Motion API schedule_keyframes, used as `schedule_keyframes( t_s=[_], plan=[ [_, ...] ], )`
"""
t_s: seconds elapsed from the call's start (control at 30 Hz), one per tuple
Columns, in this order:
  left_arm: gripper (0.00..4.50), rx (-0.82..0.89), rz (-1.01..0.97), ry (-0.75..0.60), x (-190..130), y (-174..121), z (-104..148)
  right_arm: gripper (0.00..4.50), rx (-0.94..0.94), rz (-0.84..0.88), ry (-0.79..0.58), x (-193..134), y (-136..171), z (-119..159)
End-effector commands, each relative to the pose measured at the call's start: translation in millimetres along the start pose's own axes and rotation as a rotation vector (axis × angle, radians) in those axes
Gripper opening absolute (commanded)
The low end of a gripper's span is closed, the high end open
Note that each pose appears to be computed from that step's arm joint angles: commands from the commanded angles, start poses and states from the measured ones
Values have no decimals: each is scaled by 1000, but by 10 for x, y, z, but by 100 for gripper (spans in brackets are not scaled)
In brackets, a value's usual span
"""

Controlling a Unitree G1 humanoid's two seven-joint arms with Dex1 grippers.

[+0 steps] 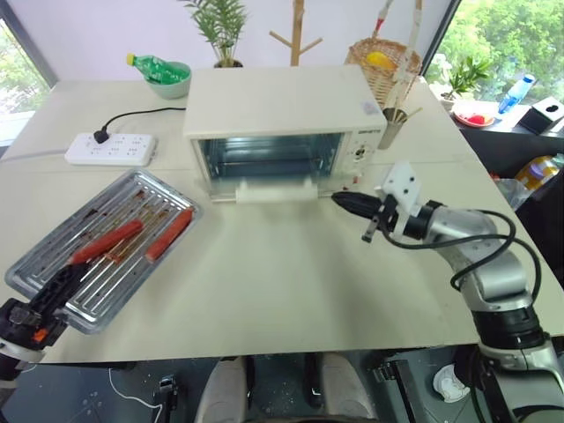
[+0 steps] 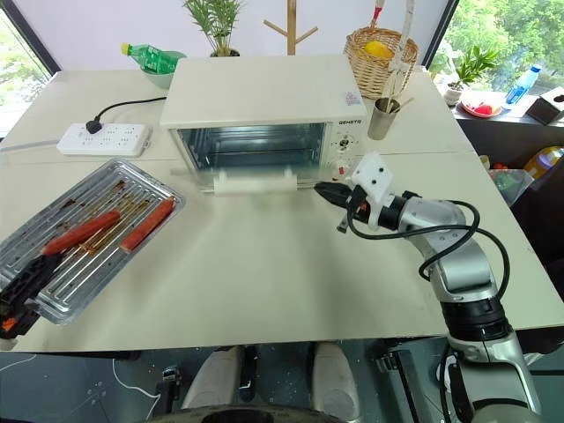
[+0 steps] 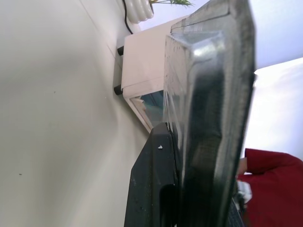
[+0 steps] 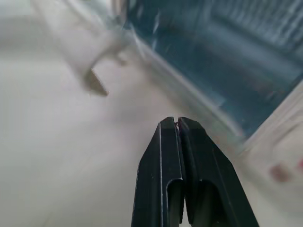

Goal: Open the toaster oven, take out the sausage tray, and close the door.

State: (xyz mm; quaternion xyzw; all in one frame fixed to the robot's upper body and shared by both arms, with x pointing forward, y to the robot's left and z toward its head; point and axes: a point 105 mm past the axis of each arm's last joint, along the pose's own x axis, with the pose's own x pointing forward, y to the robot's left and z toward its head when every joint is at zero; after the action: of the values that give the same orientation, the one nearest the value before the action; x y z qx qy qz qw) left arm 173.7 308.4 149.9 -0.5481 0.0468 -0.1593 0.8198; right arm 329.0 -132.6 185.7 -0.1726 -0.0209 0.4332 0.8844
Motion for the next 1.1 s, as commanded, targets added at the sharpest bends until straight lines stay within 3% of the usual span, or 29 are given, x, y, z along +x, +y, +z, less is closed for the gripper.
schedule_keyframes(
  t_s=[0.03,0.27,0.4,0.5,0.57,0.93,1.03,1.1],
  plan=[
    [0,44,-24,-4,-32,-121,68,11,-41,-54,-91,-34,-134,328],
    [0,2,-47,55,34,-87,-33,11,-12,-50,-141,-5,-125,472],
    [0,-44,-75,148,232,-56,-229,11,-25,177,-84,-200,231,428],
    [0,-96,-94,261,431,-20,-443,11,-37,462,41,-592,631,333],
    [0,-130,-113,337,547,-13,-579,11,-25,543,105,-780,729,318],
    [0,-218,-170,710,1131,-65,-1074,11,-7,416,211,-1057,674,328],
    [0,-219,-196,773,1248,-113,-1121,88,19,357,244,-1100,661,248],
    [0,-222,-208,819,1305,-134,-1172,183,17,327,253,-1139,671,217]
  ],
)
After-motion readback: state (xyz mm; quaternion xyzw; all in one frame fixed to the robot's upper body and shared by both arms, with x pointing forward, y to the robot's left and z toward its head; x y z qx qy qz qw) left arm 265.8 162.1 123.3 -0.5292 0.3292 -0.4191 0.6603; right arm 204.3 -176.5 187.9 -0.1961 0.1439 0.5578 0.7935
